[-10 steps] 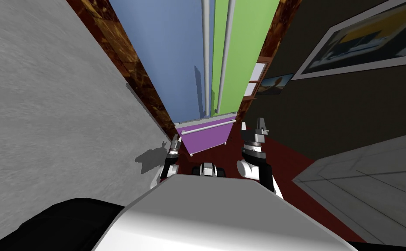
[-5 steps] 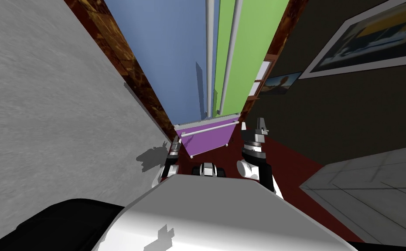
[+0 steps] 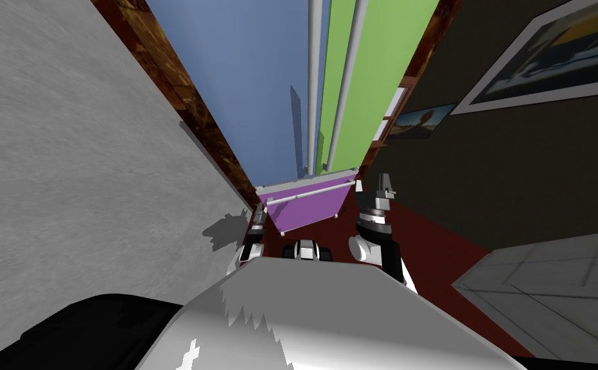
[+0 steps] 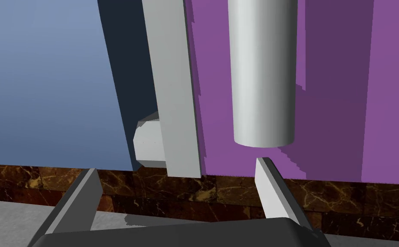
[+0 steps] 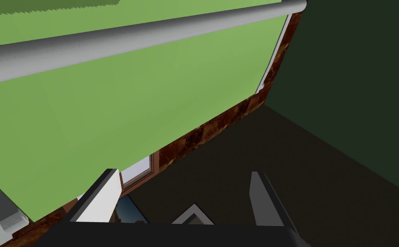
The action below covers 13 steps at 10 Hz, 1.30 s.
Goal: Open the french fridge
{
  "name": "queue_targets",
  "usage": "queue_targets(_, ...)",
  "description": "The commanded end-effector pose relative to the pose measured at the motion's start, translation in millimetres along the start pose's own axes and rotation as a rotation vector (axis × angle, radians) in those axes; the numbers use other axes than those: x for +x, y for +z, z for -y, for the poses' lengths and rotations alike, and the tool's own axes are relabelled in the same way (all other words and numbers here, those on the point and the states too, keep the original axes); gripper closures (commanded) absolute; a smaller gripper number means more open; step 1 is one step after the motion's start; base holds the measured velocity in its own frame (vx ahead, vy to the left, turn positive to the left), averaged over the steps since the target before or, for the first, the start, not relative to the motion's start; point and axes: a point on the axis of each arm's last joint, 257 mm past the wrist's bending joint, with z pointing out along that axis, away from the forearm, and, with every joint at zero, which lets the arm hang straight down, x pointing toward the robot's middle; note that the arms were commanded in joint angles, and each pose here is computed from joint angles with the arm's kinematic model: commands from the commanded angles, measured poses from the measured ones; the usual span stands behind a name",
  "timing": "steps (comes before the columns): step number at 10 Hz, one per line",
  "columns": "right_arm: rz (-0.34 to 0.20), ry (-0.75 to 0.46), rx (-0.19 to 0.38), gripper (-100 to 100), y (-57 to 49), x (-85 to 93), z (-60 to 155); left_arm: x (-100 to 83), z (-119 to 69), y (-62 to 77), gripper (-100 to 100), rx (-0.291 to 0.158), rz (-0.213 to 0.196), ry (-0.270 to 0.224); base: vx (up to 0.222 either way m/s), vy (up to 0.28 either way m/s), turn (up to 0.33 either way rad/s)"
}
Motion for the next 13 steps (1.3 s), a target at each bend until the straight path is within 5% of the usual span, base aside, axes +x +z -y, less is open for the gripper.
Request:
queue_targets(1,0.0,0.0,0.0,0,0.0,0.0,0,-5.4,-17.4,-3.4,-100,-0.03,0.025,-0.016,0.094,0.019,0.023)
queue_targets(9,0.0,0.0,0.0,0,0.0,0.0,0,11.7,-59.4,-15.6,-100,-0.099,0.131,-0.144,0.071,0.014,0.016)
queue_targets(10,0.0,0.0,0.0,0,0.0,0.0,0,8.9,-55.9,-14.8,-100,-0.095,0.123,-0.131,0.016,0.001,0.0)
queue_targets(13,0.0,0.0,0.0,0,0.0,0.0,0,57.0,-61.4,17.7,-100,-0.095,0.042,-0.172,-0.002,0.009,0.291)
